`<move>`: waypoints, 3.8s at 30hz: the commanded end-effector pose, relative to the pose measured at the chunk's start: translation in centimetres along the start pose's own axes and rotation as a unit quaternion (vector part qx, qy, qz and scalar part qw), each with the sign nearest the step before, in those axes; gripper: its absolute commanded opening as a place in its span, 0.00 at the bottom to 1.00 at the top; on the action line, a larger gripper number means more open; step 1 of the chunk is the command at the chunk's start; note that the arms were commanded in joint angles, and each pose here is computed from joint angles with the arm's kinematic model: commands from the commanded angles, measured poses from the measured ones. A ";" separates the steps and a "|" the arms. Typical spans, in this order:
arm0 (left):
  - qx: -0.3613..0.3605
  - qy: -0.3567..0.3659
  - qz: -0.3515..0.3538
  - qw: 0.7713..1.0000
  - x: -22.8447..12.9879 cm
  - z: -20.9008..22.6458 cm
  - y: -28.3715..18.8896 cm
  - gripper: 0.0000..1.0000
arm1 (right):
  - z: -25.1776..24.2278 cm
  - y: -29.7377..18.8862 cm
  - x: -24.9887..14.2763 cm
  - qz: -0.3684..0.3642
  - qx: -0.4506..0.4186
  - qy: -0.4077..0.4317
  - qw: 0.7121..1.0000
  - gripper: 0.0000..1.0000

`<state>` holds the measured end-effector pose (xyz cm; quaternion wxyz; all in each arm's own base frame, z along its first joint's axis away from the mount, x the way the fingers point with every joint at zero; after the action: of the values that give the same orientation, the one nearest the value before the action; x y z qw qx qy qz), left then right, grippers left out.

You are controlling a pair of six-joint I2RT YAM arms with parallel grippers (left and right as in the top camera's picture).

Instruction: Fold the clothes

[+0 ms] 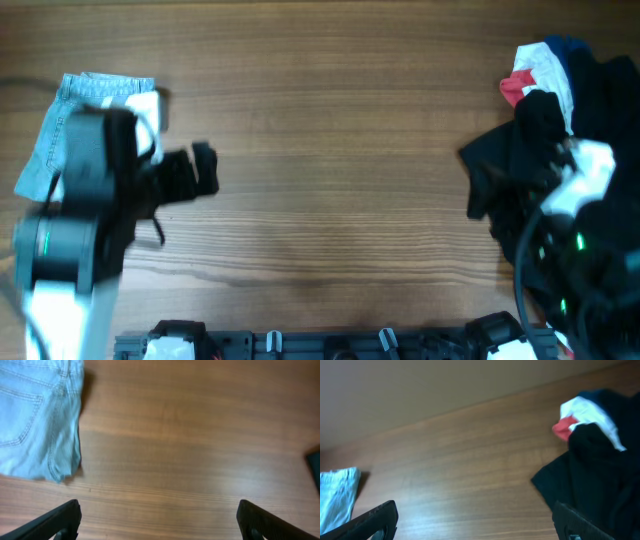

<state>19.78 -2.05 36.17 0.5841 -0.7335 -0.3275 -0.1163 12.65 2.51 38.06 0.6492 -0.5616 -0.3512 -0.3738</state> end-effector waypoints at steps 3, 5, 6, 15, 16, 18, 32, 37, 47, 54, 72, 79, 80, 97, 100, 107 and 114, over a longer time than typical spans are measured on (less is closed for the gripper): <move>-0.042 -0.002 -0.107 0.993 -4.3 1.9 -3.1 1.00 | -1.2 0.6 -4.2 0.006 -0.026 0.017 1.000 1.00; -0.047 -0.001 -0.119 0.992 -4.9 2.1 -3.8 1.00 | -1.3 0.8 -5.1 0.031 -0.031 0.024 0.999 1.00; -0.054 0.000 -0.127 0.990 -5.1 2.1 -4.3 1.00 | -1.4 0.9 -5.4 0.042 -0.034 0.021 0.998 1.00; -0.056 0.000 -0.130 0.990 -5.3 2.2 -4.5 1.00 | -1.5 0.9 -5.7 0.052 -0.037 0.019 0.998 1.00; -0.056 0.000 -0.130 0.990 -5.3 2.2 -4.5 1.00 | -1.5 0.9 -5.7 0.052 -0.037 0.019 0.998 1.00; -0.056 0.000 -0.130 0.990 -5.3 2.2 -4.5 1.00 | -1.5 0.9 -5.7 0.052 -0.037 0.019 0.998 1.00; -0.056 0.000 -0.130 0.990 -5.3 2.2 -4.5 1.00 | -1.8 0.8 -7.3 0.001 -0.005 -0.064 0.998 1.00; -0.056 0.000 -0.130 0.990 -5.3 2.2 -4.5 1.00 | -2.0 2.6 -10.5 -0.083 0.032 -0.098 0.991 1.00; -0.056 0.000 -0.130 0.990 -5.3 2.2 -4.5 1.00 | -2.2 7.0 -13.4 -0.241 0.055 -0.128 0.960 1.00; -0.056 0.000 -0.130 0.990 -5.3 2.2 -4.5 1.00 | -2.3 10.2 -16.1 -0.243 0.051 -0.188 0.950 1.00; -0.056 0.000 -0.130 0.990 -5.3 2.2 -4.5 1.00 | -3.7 11.2 -17.0 -0.242 -0.005 -0.207 0.948 1.00; -0.057 0.000 -0.130 0.990 -5.3 2.2 -4.5 1.00 | -3.7 11.2 -16.9 -0.243 -0.005 -0.208 0.947 1.00; -0.056 0.000 -0.130 0.990 -5.3 2.2 -4.5 1.00 | -3.7 11.2 -16.9 -0.242 -0.004 -0.208 0.948 1.00; -0.056 0.000 -0.130 0.990 -5.3 2.2 -4.5 1.00 | -3.7 11.2 -16.9 -0.242 -0.005 -0.208 0.948 1.00; -0.056 0.000 -0.130 0.990 -5.3 2.2 -4.5 1.00 | -3.7 11.2 -16.9 -0.242 -0.004 -0.208 0.948 1.00; -0.039 0.003 -0.128 0.991 -7.5 3.3 -5.8 1.00 | -3.7 11.2 -16.9 -0.242 -0.004 -0.208 0.948 1.00; -0.018 -0.002 -0.160 0.987 -12.4 6.2 -3.3 1.00 | -3.7 11.2 -16.9 -0.242 -0.004 -0.208 0.948 1.00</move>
<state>7.54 -0.63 33.07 0.5319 -0.6980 -0.4274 -0.2171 14.64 1.55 17.40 0.4509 -0.5290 -0.6066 -0.3858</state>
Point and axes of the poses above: each gripper's point midway between its finger pads, its own y axis out along the fingers, its own z axis along the line the jaws close on, x = y × z, the point moved 10 cm from there along -y, back along the fingers, and after that the axes turned 11 degrees about -y, right-handed, at the moved point
